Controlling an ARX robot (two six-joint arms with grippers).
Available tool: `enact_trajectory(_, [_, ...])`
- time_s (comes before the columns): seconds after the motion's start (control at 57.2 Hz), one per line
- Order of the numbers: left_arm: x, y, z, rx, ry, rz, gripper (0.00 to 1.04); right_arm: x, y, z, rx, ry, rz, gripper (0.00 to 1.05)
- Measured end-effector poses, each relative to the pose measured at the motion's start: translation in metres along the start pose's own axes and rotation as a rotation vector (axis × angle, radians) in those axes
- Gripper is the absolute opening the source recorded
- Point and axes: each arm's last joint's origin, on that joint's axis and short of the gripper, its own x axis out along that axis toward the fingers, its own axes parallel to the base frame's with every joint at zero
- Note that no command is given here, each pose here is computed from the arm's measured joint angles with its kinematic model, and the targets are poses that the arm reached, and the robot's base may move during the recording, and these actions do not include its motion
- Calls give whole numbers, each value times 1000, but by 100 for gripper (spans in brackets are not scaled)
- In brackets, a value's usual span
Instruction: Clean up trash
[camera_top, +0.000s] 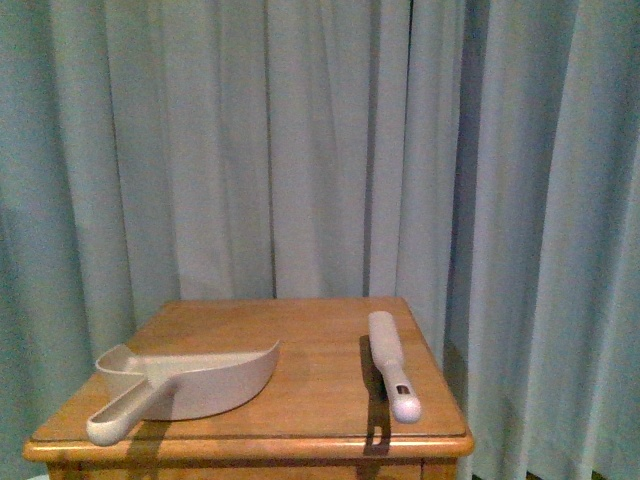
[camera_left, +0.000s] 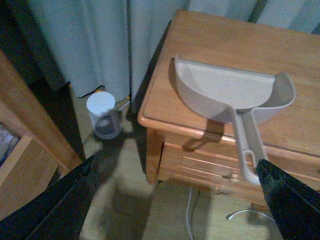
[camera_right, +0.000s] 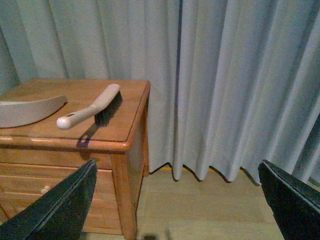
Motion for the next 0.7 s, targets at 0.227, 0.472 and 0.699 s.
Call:
enact_trajectory(0.227, [47, -45, 28, 48, 100, -64, 97, 0, 0, 0, 0, 0, 0, 97])
enact_trajectory(0.472, [80, -56, 31, 51, 223, -40, 97, 0, 0, 0, 0, 0, 0, 97])
enact_trajectory(0.699, [94, -73, 27, 38, 303, -74, 97, 0, 0, 0, 0, 0, 0, 97])
